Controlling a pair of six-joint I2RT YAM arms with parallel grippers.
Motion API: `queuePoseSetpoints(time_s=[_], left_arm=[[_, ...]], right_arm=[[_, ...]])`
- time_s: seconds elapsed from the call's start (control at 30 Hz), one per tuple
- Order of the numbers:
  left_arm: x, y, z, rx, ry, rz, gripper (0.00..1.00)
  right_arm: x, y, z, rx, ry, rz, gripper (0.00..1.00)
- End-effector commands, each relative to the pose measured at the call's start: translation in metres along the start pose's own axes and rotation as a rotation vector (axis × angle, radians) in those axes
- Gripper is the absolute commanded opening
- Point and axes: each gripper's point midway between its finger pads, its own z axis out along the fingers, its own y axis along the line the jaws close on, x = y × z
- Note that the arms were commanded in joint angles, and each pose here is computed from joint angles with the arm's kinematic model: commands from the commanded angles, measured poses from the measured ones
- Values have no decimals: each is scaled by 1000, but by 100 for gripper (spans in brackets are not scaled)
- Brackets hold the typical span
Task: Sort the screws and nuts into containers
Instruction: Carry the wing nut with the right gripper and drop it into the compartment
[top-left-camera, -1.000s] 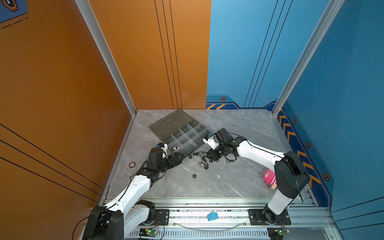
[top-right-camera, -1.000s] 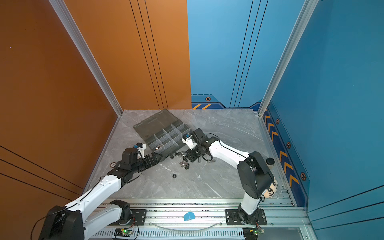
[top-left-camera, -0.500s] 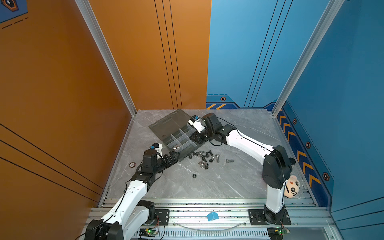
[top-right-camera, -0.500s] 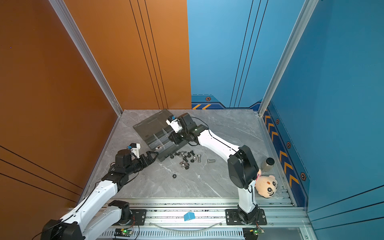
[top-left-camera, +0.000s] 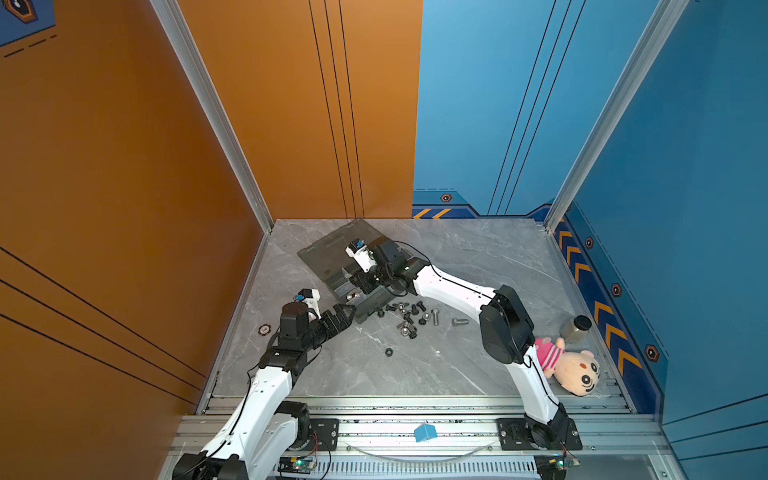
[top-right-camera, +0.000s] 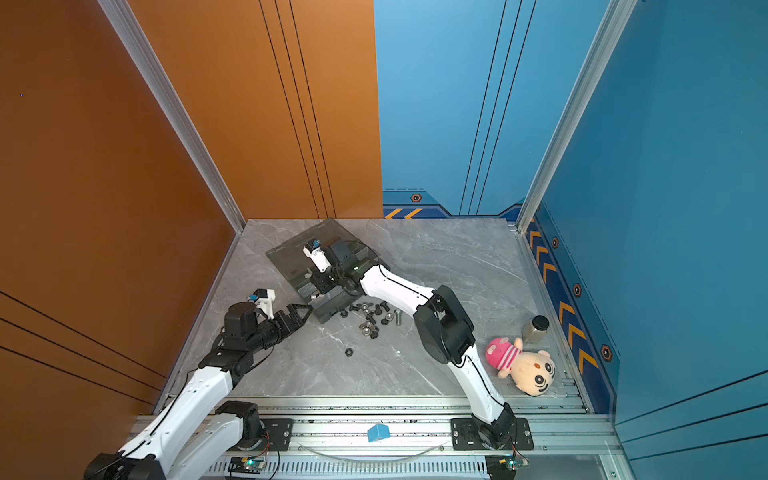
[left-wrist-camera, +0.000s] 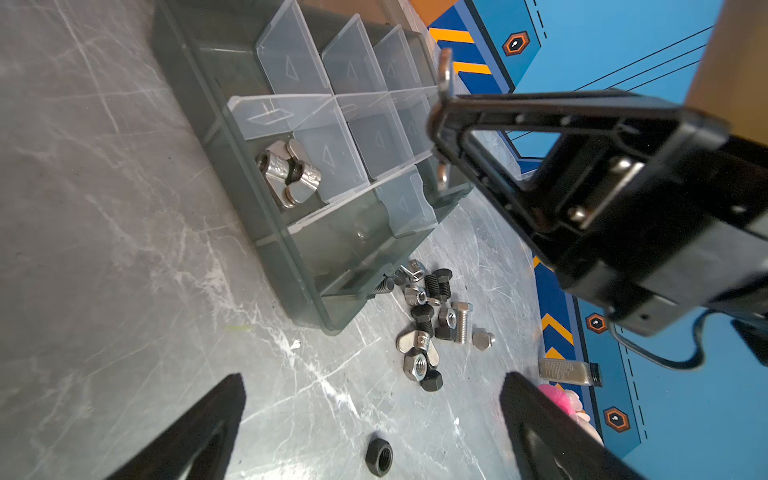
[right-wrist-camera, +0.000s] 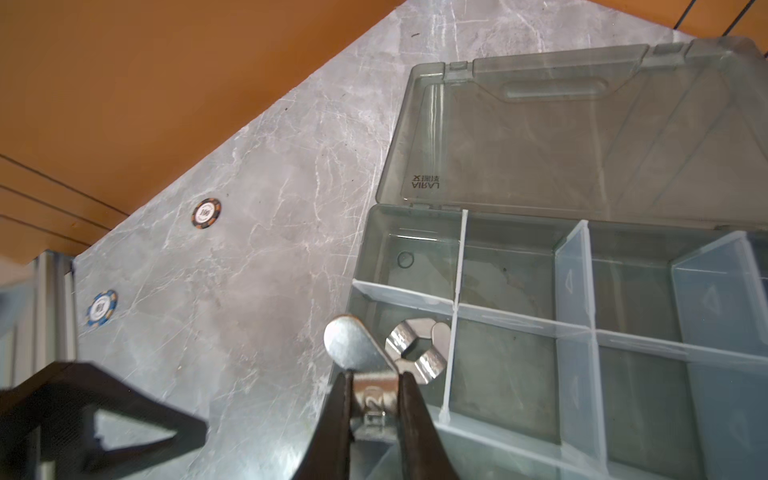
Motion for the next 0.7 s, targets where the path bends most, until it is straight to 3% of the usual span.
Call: queuePoseSetpoints(time_s=[0.0, 0.67], left_arm=[[5, 4, -2, 3, 21, 3, 98], [2, 6, 0, -1, 21, -4, 98]], right_arm=[[-21, 0, 7, 29, -84, 20, 0], [11, -22, 51, 76, -48, 59, 6]])
